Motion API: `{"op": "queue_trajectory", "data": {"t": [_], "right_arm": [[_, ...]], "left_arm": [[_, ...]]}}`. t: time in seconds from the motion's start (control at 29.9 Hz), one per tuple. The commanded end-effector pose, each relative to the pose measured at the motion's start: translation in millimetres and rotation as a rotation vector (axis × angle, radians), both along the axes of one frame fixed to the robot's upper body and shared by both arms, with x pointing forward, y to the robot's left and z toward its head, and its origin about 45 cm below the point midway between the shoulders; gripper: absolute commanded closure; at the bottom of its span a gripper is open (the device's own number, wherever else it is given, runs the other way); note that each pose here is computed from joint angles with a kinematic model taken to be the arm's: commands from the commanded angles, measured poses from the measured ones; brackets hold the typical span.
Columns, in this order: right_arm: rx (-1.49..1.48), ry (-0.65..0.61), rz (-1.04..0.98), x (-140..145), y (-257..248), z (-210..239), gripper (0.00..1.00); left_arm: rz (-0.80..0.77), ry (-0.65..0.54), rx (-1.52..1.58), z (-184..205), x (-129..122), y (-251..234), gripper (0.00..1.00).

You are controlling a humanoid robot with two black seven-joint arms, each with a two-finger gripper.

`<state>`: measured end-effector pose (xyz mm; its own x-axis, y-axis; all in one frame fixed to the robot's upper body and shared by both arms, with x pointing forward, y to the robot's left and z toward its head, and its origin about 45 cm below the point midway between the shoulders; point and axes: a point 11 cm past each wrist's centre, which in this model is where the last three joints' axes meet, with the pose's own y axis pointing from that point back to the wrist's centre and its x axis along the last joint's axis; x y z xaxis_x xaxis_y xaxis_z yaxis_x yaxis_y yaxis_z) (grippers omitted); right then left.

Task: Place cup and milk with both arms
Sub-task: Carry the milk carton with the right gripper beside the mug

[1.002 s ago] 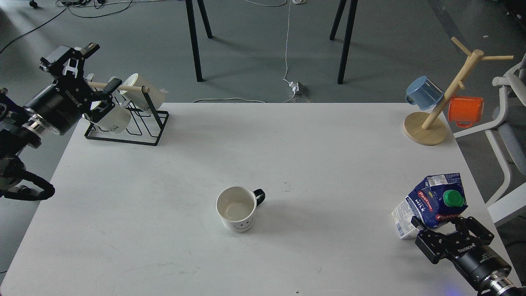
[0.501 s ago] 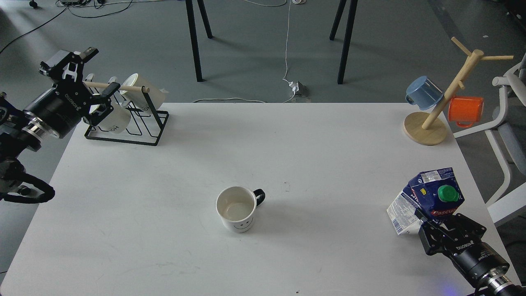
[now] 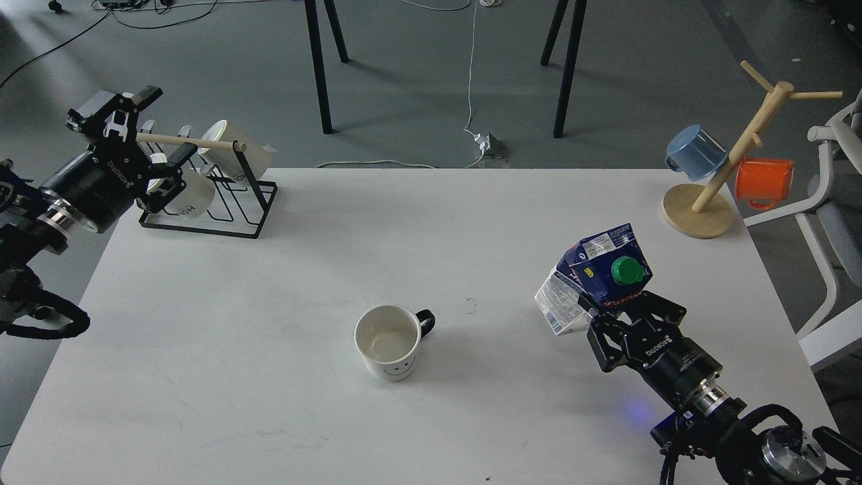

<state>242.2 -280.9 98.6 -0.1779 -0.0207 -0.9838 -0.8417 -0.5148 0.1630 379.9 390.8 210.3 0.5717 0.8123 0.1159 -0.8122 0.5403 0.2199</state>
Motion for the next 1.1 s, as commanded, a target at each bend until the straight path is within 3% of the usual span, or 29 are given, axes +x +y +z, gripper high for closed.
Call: {"op": "queue_trajectory", "data": {"t": [0.0, 0.4, 0.67, 0.84, 0.94, 1.07], "right_arm": [[0.024, -0.001, 0.051, -2, 34, -10, 0.59], [0.057, 0.037, 0.162, -28, 109, -38, 0.59], [0.067, 0.036, 0.175, -31, 125, -41, 0.57], [0.066, 0.04, 0.174, -33, 124, -42, 0.39], [0.063, 0.036, 0.179, -33, 125, -41, 0.23], [0.065, 0.029, 0.18, -32, 125, -39, 0.12]], "left_arm": [[0.001, 0.0, 0.001, 0, 0, 1, 0.07], [-0.012, 0.01, -0.013, -6, -1, -8, 0.07], [-0.024, 0.011, 0.005, -8, -2, -9, 0.07], [-0.023, 0.011, 0.003, -8, -2, -9, 0.06], [-0.026, 0.012, 0.002, -9, -2, -10, 0.06], [-0.023, 0.012, 0.003, -9, -2, -9, 0.06]]}}
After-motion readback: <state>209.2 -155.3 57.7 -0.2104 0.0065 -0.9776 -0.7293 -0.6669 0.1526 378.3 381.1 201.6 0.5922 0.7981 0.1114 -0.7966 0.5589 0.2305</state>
